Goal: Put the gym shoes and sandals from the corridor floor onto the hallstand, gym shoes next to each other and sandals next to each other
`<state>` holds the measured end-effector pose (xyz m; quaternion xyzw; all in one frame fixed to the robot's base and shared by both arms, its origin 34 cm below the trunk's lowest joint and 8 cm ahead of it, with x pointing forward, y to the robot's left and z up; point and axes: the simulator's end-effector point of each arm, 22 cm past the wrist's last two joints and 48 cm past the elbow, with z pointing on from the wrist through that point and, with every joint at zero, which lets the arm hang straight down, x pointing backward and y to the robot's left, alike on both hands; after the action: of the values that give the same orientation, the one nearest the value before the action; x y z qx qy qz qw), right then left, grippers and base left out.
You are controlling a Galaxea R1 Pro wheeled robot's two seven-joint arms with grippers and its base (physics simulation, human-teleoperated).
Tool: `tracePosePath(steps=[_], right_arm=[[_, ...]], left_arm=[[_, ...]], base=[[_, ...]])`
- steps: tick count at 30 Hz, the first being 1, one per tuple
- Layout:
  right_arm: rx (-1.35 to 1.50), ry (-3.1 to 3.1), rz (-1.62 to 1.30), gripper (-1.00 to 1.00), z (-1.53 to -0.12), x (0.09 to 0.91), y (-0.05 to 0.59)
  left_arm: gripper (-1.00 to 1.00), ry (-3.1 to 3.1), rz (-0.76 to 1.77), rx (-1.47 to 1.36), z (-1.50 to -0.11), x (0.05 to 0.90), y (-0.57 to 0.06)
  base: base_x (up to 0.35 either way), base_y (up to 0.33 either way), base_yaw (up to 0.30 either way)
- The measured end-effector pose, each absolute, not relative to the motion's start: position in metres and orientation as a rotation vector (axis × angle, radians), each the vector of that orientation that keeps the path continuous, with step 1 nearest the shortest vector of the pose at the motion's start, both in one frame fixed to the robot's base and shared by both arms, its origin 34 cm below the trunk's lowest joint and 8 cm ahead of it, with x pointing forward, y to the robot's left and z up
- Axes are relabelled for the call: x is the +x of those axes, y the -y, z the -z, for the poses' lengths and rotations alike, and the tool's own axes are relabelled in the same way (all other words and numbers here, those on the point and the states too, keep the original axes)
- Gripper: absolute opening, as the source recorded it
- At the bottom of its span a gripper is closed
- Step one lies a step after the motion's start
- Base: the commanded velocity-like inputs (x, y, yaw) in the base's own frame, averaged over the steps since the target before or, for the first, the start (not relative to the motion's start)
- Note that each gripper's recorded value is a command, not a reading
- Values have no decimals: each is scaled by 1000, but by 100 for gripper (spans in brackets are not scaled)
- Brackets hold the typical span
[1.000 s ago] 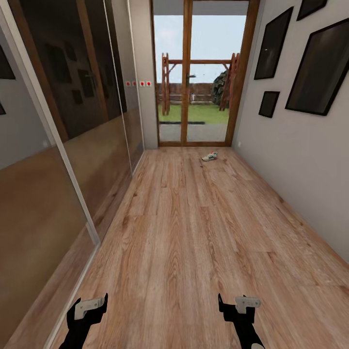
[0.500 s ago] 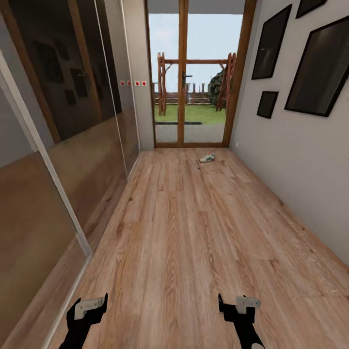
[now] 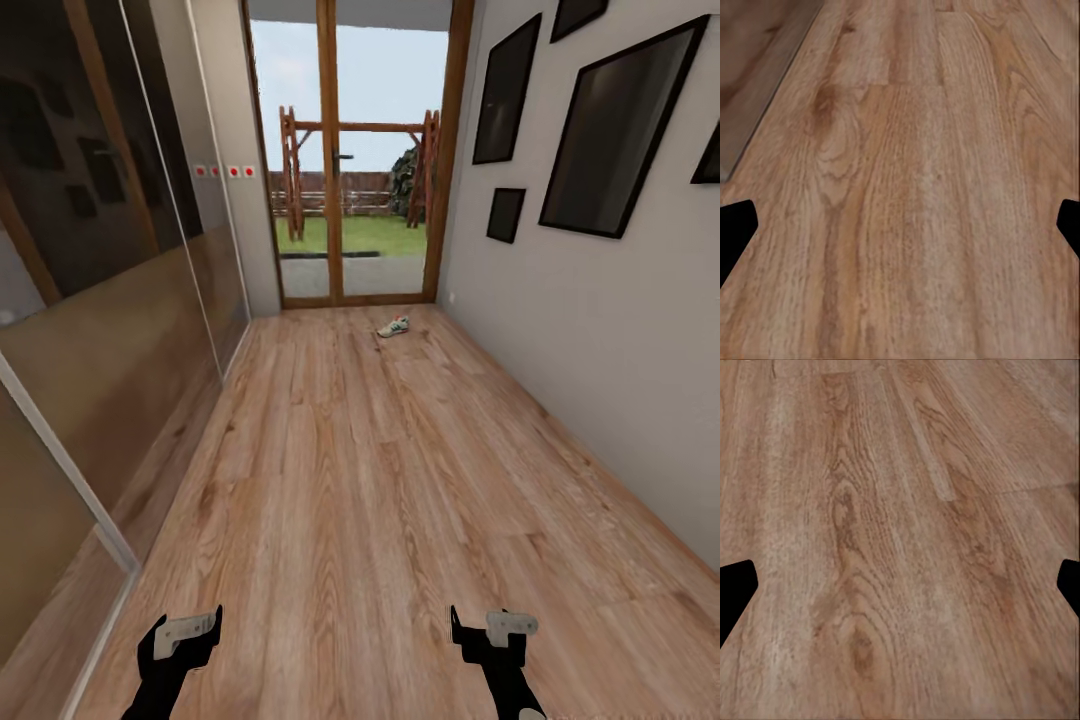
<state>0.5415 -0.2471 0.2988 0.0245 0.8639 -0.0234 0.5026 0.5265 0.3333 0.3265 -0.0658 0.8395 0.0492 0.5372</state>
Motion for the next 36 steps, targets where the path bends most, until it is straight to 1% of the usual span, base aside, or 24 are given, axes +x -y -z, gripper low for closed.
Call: tracePosePath(steps=[36], right_arm=[[63, -2080, 57, 100, -302, 543, 248]], left_arm=[[100, -1993, -122, -166, -328, 527, -336]], base=[[11, 0, -287]])
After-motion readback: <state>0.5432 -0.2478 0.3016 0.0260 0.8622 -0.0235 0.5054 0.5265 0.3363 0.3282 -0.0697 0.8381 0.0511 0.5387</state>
